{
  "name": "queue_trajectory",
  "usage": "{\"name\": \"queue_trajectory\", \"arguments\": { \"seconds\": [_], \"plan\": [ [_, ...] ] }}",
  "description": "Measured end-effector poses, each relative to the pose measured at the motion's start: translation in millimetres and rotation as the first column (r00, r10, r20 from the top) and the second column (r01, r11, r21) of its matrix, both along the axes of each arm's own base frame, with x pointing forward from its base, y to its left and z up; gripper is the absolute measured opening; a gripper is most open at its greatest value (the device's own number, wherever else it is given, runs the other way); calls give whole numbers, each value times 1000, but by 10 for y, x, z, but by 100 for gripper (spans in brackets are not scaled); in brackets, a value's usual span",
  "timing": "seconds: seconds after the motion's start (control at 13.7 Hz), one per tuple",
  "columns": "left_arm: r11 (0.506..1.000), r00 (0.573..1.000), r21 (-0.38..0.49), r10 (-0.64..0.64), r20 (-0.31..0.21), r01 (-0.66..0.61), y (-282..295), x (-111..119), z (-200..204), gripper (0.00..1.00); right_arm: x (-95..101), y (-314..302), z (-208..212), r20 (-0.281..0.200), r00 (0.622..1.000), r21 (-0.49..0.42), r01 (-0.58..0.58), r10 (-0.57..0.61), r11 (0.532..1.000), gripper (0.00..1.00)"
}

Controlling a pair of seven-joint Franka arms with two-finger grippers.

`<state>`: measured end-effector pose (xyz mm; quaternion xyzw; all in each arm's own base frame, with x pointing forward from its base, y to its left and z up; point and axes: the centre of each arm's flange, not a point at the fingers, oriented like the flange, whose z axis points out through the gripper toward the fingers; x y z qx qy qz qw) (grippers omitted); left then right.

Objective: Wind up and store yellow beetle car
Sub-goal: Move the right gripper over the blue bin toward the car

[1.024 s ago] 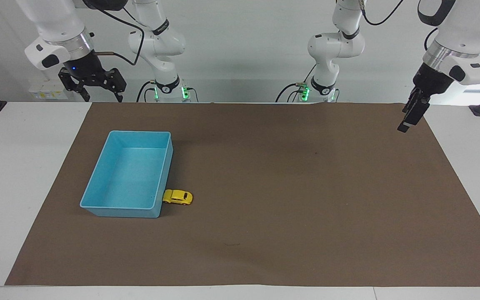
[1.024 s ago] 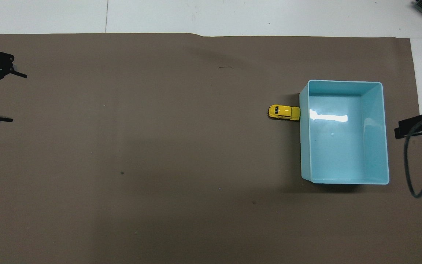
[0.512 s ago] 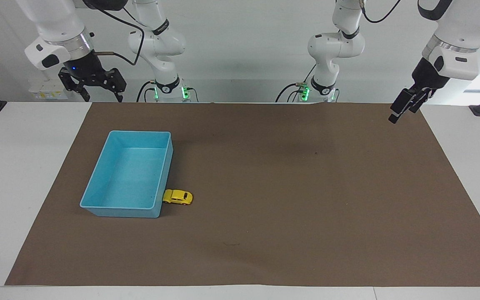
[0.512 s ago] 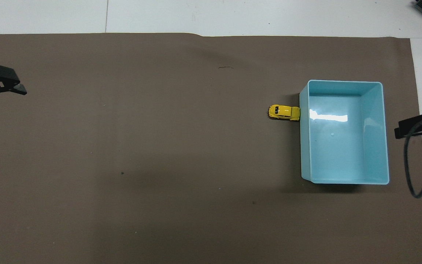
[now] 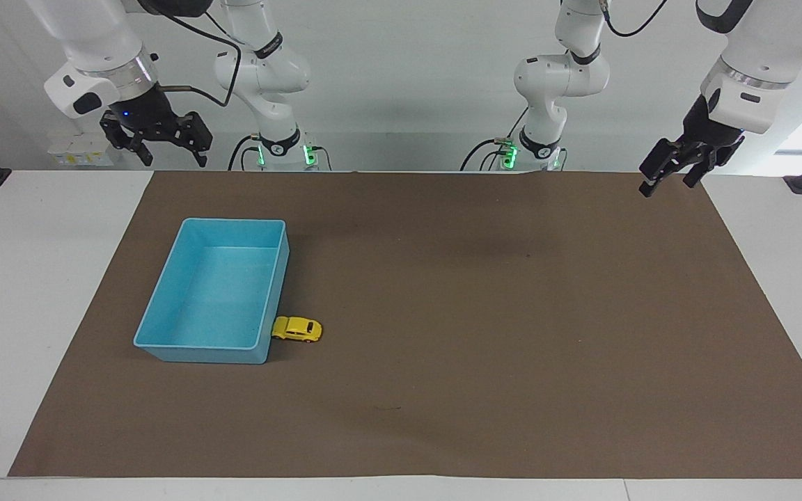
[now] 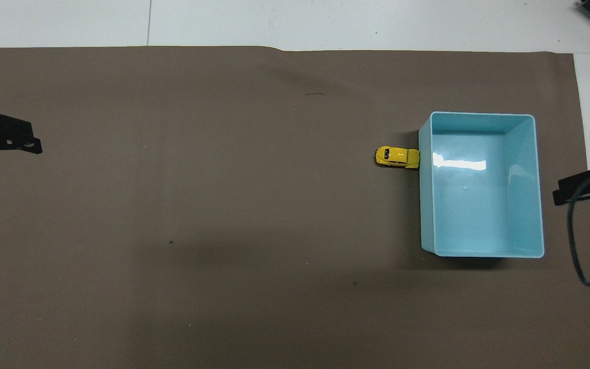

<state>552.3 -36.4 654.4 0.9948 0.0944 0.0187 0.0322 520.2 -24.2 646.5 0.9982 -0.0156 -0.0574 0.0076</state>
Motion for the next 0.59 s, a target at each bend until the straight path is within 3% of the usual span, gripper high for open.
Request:
{"name": "queue_trajectory", "arguments": {
  "seconds": [0.15,0.44,0.59],
  "plan": [
    [998,998,3,-55,-31,55,-26,-37,-57,100,-53,-19,-10,-2,1000,0,4,-4,1000,100],
    [970,968,0,-242,-58,243,-42,-160,-133,100,-33,-20,-14,36,999,-1,3,-3,1000,100],
    [961,959,-2,-277,-69,277,-37,-220,-140,100,-11,-17,-17,52,999,-2,10,-9,1000,100]
  ]
}}
